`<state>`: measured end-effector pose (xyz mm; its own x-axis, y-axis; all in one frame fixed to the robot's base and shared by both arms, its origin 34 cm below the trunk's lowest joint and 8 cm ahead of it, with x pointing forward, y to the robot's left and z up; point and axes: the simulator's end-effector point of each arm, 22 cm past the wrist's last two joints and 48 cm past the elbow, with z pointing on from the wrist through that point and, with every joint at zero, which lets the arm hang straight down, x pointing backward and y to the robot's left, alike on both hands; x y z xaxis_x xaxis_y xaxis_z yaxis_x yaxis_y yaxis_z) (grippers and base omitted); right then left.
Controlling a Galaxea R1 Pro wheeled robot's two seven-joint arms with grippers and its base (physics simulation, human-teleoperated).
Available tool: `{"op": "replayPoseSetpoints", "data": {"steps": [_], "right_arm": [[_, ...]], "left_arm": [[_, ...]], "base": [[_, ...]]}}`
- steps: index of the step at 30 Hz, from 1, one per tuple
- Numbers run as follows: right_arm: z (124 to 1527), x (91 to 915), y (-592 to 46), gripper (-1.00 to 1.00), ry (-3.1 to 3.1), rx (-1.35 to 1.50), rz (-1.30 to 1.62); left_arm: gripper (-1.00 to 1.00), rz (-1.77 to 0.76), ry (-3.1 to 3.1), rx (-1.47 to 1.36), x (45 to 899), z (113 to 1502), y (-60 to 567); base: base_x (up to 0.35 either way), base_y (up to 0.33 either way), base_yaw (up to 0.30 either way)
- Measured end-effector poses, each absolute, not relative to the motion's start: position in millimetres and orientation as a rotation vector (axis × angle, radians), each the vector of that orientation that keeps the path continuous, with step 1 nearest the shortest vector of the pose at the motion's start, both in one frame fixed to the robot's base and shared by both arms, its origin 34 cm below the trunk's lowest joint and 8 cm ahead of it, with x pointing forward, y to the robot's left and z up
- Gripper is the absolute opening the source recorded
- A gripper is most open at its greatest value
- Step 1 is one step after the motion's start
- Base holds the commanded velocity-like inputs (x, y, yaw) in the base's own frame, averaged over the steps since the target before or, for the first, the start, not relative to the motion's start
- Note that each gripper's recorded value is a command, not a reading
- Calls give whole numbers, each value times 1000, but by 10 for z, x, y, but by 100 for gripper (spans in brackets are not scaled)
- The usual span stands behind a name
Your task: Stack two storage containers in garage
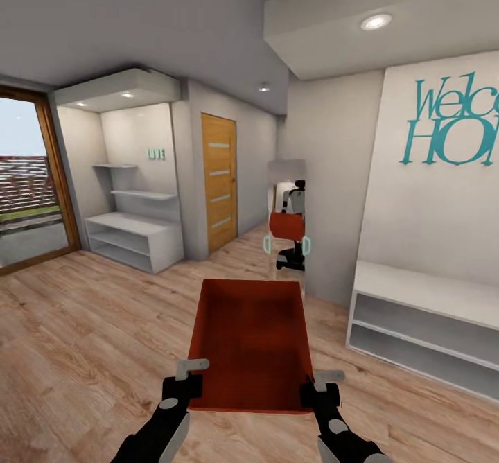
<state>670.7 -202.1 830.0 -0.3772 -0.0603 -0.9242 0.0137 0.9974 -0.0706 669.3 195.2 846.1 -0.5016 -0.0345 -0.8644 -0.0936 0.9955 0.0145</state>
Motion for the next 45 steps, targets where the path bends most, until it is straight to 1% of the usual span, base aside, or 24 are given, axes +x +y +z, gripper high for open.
{"op": "replayPoseSetpoints", "data": {"steps": [28,45], "right_arm": [[8305,6707,-2009,-100,1954,-32,-79],[8305,6708,-2010,-100,1955,-33,-80]], "left_arm": [[-100,71,2094,-88,6698,8468,1965],[-100,71,2095,-88,6697,8466,1965]], "base": [[321,0,7],[321,0,254]]}}
